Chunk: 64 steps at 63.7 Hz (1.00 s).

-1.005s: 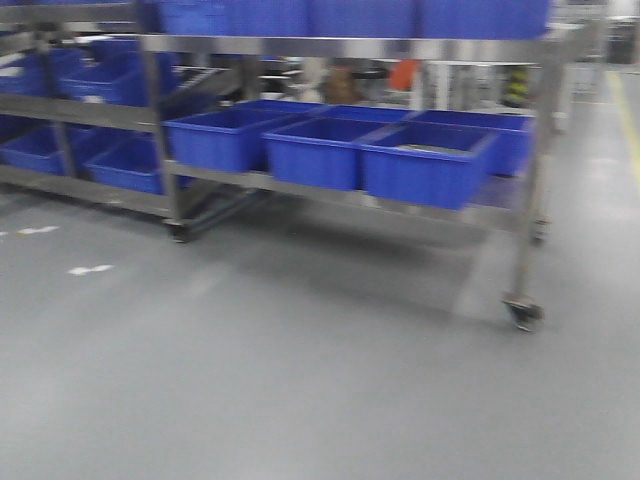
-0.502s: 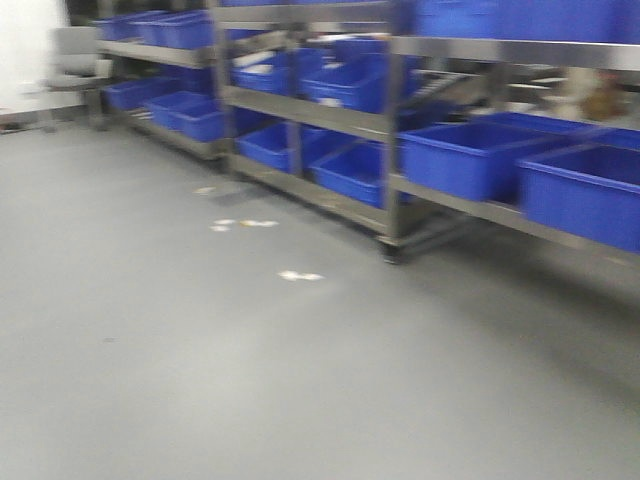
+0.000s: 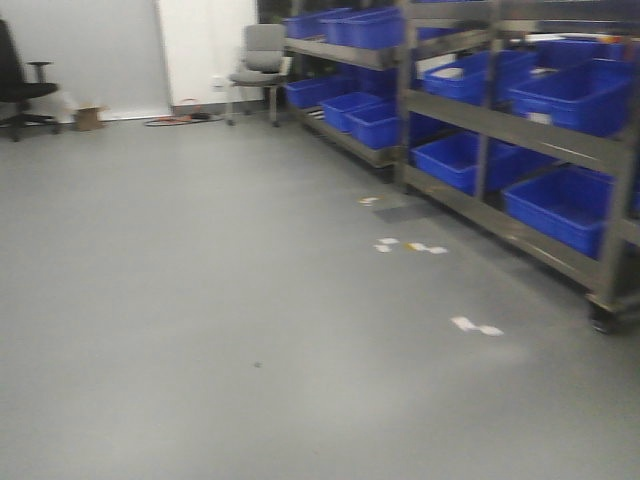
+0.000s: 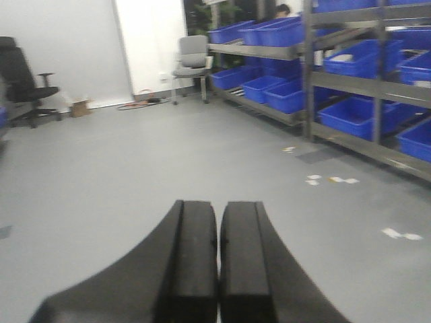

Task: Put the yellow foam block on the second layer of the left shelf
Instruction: 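Drive the base up to the shelf of blue bins, cube held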

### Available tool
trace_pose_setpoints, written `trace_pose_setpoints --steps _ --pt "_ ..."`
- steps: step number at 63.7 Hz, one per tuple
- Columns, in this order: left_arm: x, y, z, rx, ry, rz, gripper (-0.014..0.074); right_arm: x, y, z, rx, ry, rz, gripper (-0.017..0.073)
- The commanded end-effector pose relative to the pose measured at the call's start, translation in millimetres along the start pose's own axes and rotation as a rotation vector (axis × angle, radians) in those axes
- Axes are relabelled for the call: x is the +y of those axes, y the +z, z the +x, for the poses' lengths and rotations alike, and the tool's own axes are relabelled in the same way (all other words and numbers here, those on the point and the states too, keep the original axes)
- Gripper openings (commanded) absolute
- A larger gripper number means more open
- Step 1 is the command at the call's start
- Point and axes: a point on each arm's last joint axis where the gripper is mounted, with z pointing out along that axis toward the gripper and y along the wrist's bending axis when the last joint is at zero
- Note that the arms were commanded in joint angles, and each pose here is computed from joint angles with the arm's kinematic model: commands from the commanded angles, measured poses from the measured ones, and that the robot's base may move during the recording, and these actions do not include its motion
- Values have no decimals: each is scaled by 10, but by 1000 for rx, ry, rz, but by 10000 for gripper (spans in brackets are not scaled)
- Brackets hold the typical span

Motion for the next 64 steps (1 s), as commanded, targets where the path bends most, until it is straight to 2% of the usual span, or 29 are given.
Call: trace_pose_setpoints --steps 1,64 --pt "-2 -6 10 -71 -9 2 124 6 -4 -161 -105 -15 -2 501" --pt "-2 -6 10 -71 -9 2 124 6 -4 -161 -105 -15 -2 501"
